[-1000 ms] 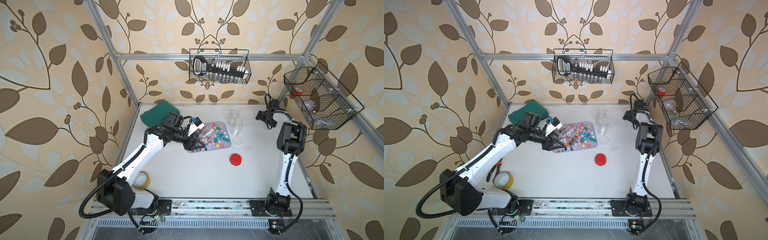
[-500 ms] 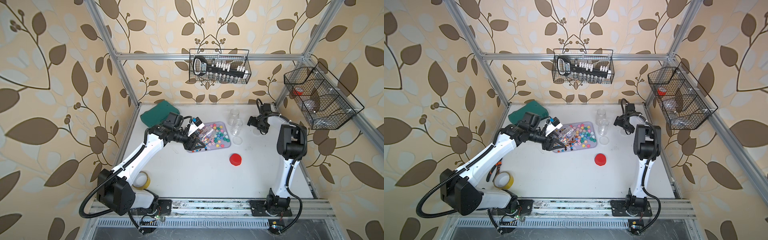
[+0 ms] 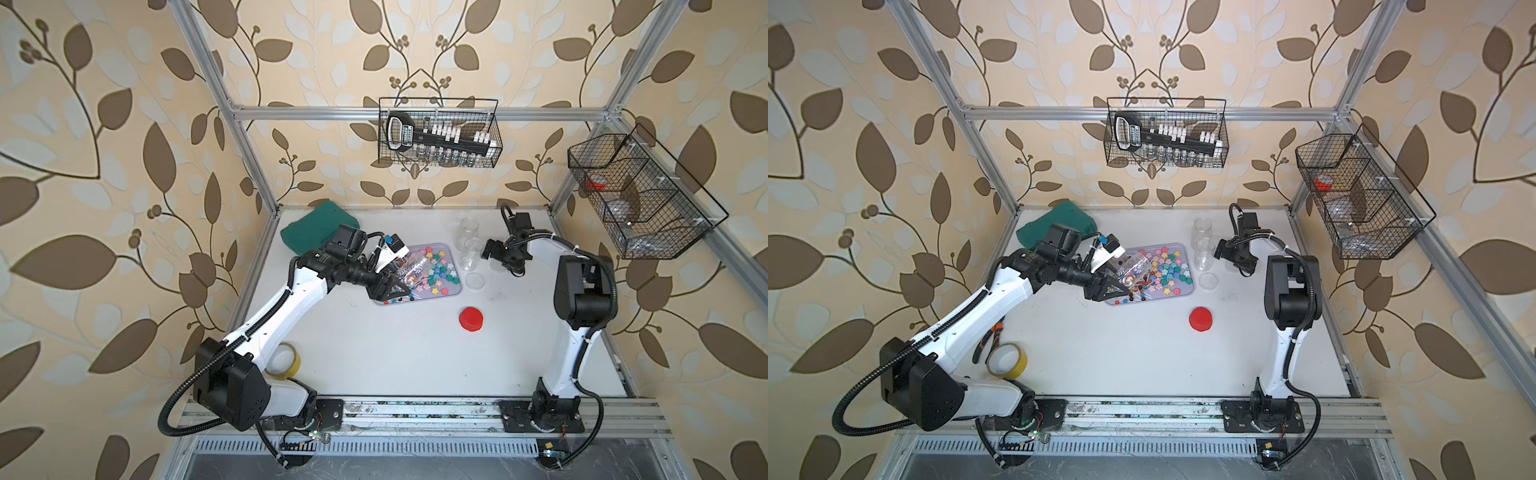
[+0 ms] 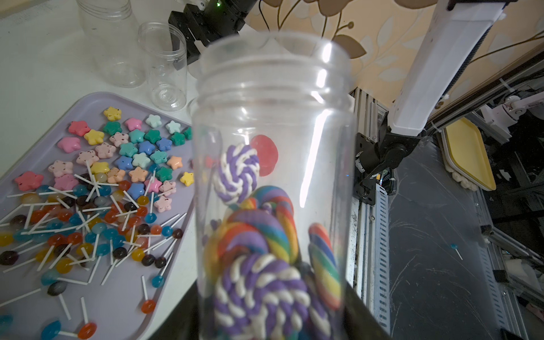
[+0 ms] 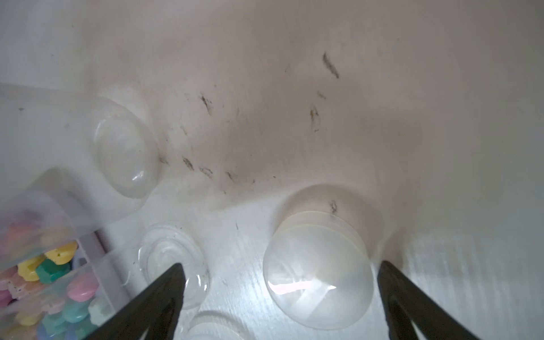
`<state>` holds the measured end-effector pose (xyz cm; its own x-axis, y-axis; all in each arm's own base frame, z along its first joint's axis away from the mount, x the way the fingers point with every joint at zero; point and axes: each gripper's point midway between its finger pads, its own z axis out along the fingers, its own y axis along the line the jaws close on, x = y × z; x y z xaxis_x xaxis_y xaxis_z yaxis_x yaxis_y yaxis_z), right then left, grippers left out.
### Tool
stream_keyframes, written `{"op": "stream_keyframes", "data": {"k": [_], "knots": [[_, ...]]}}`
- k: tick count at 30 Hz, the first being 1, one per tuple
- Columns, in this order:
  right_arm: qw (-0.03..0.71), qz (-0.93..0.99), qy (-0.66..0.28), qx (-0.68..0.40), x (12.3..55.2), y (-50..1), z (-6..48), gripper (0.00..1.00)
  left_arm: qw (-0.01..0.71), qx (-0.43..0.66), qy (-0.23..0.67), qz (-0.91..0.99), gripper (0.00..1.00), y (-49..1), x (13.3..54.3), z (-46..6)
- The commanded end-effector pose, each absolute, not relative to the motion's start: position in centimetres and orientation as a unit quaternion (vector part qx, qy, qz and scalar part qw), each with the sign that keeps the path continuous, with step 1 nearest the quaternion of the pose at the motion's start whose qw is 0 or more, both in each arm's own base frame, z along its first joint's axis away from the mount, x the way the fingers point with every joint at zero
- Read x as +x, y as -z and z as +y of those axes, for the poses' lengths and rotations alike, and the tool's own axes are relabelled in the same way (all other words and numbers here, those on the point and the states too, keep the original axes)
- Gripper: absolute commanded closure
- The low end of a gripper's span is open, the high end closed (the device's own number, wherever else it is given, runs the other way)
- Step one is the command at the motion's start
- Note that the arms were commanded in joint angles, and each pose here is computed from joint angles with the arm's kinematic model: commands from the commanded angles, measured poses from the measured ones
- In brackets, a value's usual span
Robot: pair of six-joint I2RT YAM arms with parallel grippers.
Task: Pour the candies out of the jar
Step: 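Move the lid to the center of the board, then pour the candies out of the jar onto the tray.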
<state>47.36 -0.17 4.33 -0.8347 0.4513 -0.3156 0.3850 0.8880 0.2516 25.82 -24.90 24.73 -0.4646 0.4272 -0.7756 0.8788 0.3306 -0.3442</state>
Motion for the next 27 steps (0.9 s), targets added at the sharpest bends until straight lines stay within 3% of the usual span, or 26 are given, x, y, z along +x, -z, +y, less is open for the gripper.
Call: {"op": "stream_keyframes", "data": {"k": [1, 7, 12, 27], "knots": [[0.207, 0.948, -0.084, 0.226, 47.1, -7.7, -1.0, 0.02, 0.311, 0.424, 0.373, 0.764, 0.76, -25.0, 27.0, -24.9], [0.261, 0.935, -0.072, 0.229, 45.4, -12.6, -1.9, 0.01, 0.292, 0.397, 0.346, 0.798, 0.76, -24.2, 28.9, -24.6], [0.301, 0.923, -0.126, 0.203, 43.6, -15.4, 0.2, 0.01, 0.259, 0.357, 0.295, 0.848, 0.76, -22.1, 31.0, -23.5], [0.297, 0.925, -0.200, 0.127, 39.0, -13.2, 5.7, 0.01, 0.151, 0.300, 0.198, 0.921, 0.77, -19.1, 33.3, -21.5]]}}
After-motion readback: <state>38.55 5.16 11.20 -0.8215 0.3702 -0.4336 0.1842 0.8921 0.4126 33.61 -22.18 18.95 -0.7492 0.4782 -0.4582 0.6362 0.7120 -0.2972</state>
